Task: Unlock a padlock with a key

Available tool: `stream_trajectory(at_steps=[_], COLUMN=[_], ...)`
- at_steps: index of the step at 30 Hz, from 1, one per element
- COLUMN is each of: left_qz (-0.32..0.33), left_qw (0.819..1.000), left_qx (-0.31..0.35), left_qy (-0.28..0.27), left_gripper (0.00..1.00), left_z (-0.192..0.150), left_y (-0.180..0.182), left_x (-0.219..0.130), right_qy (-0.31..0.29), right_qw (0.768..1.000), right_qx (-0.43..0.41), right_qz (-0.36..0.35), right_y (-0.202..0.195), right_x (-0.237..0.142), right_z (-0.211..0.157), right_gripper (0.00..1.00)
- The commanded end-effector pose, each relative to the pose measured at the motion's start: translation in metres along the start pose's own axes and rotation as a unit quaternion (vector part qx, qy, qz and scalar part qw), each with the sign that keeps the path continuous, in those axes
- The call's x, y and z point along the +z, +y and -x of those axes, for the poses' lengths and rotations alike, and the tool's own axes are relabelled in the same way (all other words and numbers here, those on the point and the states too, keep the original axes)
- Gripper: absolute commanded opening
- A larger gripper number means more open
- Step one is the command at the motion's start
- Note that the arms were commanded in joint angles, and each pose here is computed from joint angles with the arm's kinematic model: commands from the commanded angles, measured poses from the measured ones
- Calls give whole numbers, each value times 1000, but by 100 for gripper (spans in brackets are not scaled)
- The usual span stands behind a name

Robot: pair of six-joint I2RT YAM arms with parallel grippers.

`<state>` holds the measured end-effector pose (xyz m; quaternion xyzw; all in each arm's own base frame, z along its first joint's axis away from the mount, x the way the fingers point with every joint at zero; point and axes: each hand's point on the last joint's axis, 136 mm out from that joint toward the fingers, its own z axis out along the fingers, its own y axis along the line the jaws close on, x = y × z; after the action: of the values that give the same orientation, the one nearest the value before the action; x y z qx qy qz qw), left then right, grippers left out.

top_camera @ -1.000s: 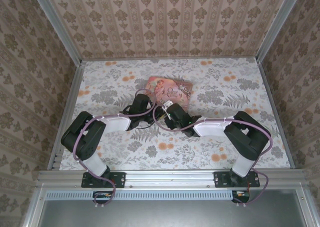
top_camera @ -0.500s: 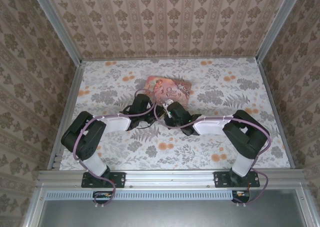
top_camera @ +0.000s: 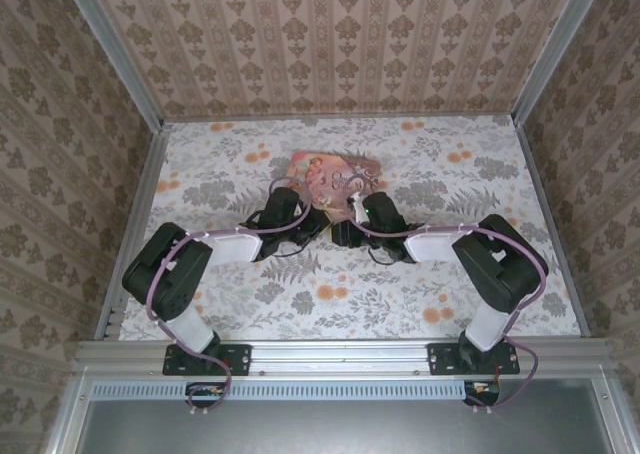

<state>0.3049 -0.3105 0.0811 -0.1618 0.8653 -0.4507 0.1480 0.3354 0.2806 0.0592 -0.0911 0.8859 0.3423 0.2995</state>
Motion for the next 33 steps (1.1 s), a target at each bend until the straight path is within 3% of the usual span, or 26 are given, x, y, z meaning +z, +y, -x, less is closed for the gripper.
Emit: stream_trajectory(at_steps=[1, 8, 18, 22, 33], left_qz=[-8, -7, 14, 30, 46], left_qw=[999, 999, 998, 997, 996], left_qx=[-6, -4, 11, 23, 32], left_qy=[45, 45, 59, 66, 71], left_gripper=[0, 0, 0, 12, 25], left_z=[-20, -19, -24, -27, -31], left_y=[0, 1, 13, 21, 32], left_x=[2, 3, 6, 9, 8], right_qy=[-51, -66, -102, -108, -116], right_qw=[997, 996, 990, 987, 980], right_qx=[31, 58, 94, 110, 151], right_qz=[56, 33, 30, 39, 54], right_y=[23, 3, -12, -14, -25], right_x=[-17, -24, -26, -25, -13], right_z=[25, 21, 46, 52, 57], right_gripper=[49, 53, 54, 54, 54])
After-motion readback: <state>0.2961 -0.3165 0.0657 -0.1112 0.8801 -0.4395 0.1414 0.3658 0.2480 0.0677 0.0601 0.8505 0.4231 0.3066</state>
